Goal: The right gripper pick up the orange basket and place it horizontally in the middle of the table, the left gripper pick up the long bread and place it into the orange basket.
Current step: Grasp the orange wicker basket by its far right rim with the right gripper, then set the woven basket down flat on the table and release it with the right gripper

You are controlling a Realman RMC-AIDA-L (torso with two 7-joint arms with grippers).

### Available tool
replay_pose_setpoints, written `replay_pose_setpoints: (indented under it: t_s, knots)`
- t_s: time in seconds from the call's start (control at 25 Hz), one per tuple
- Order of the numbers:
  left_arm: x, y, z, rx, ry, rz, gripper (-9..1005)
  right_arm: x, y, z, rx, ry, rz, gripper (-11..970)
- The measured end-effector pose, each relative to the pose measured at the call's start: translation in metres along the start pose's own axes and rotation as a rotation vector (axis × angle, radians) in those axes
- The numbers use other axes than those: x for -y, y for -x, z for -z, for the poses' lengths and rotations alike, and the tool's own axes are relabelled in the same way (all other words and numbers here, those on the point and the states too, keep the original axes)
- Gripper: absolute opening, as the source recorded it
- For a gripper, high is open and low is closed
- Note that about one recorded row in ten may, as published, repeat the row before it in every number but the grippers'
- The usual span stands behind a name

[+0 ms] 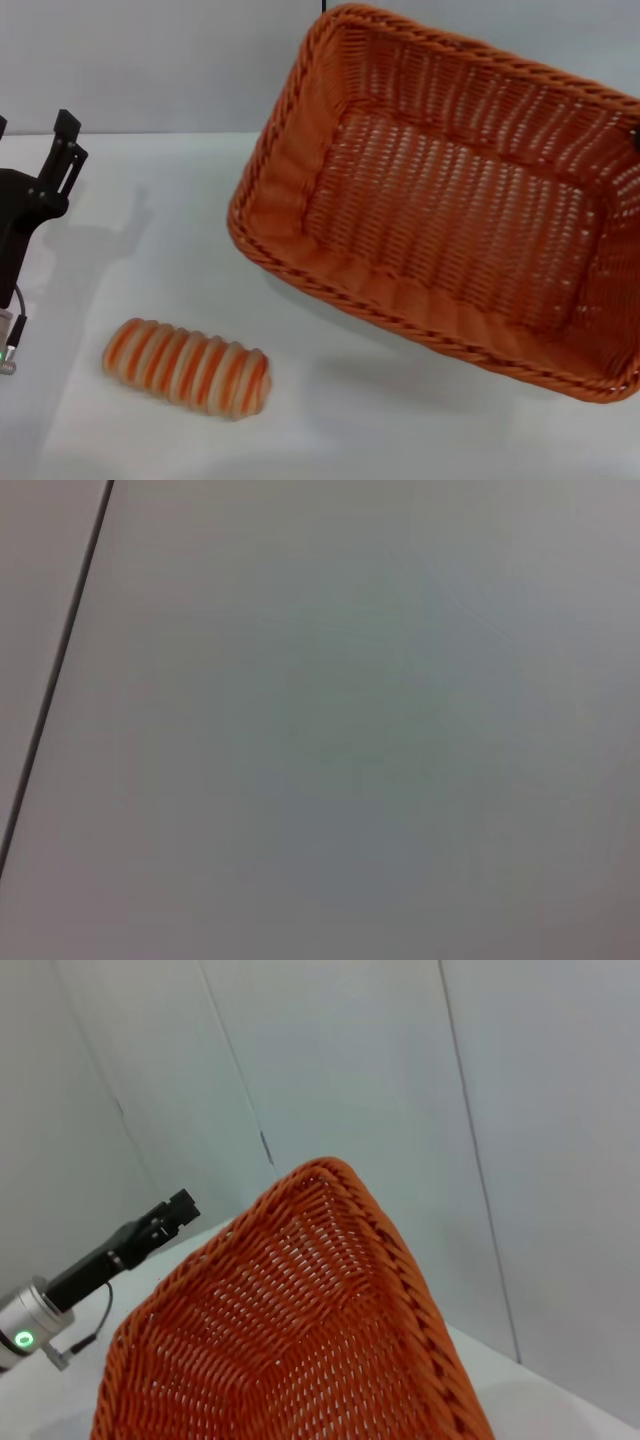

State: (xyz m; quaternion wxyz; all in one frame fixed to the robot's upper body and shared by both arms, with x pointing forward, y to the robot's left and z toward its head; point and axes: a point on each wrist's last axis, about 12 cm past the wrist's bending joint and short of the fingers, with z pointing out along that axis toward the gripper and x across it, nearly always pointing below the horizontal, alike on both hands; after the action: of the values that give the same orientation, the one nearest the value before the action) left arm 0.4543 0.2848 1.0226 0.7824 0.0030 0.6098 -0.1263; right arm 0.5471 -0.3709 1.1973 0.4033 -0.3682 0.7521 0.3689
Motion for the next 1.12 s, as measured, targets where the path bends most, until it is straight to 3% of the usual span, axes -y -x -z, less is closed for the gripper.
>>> replay_pose_setpoints:
  t_s: [0.32,0.68,1.12]
  knots:
    - [0.004,0.0,-0.002,0.006,-0.016,0.014,840,-0.002,-0.001,0.01,-0.107,0.003,0.086,167]
    - [0.011,0.0,-0.003,0.017,-0.025,0.041,841,0.004,-0.015,-0.022,-0.274,0.114,0.112,166]
    - [0.017,0.0,-0.008,0.024,-0.035,0.062,841,0.008,-0.008,-0.048,-0.292,0.2,0.194,167]
